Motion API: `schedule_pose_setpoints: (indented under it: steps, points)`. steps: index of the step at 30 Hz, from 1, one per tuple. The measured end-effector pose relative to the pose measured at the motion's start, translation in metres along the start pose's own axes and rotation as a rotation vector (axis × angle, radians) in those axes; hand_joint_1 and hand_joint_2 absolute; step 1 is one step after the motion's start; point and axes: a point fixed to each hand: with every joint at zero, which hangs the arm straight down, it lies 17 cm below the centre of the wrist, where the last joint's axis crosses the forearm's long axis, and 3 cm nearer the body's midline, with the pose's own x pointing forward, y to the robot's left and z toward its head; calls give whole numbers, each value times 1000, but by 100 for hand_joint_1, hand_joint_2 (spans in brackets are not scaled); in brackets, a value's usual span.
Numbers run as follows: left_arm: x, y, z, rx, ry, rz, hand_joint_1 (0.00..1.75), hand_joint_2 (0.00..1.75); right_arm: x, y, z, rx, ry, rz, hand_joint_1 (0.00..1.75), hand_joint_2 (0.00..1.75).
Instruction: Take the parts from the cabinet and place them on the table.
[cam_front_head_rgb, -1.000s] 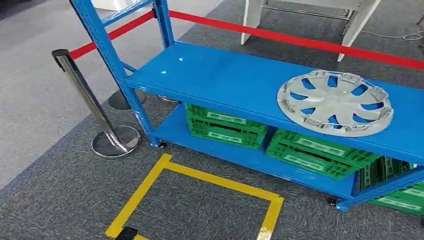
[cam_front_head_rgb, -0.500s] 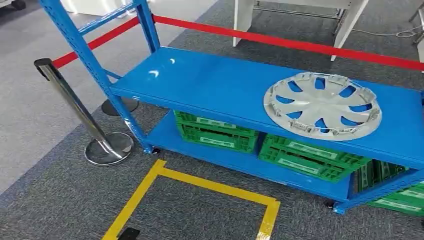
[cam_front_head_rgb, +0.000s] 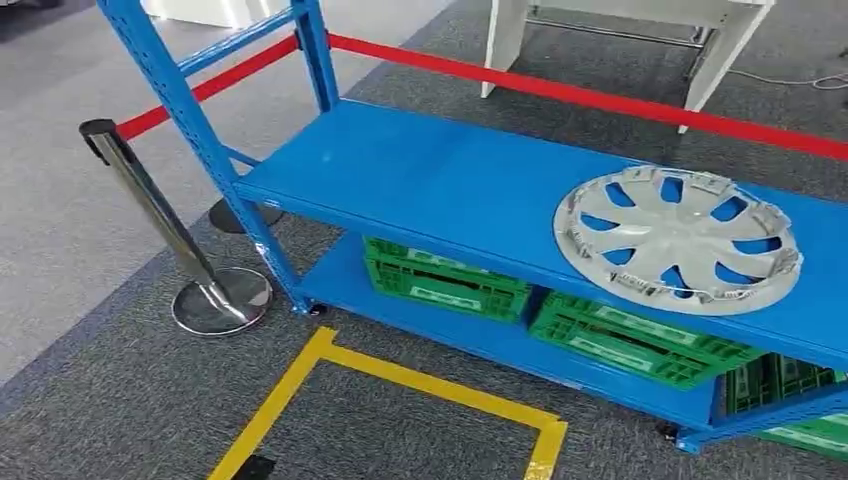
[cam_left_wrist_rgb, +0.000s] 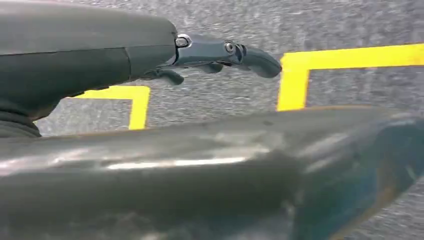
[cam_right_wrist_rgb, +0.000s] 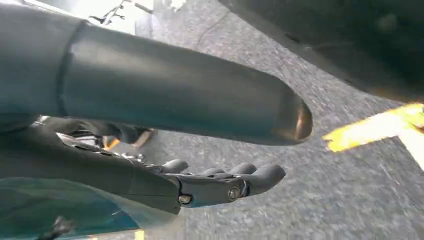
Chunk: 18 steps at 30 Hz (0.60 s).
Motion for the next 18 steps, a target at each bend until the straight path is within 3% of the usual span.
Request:
schedule_pose_setpoints:
  steps: [18]
  points:
    - [-4, 1, 0, 2, 9, 3, 0, 0, 2, -3, 0, -4, -5, 16, 0, 0]
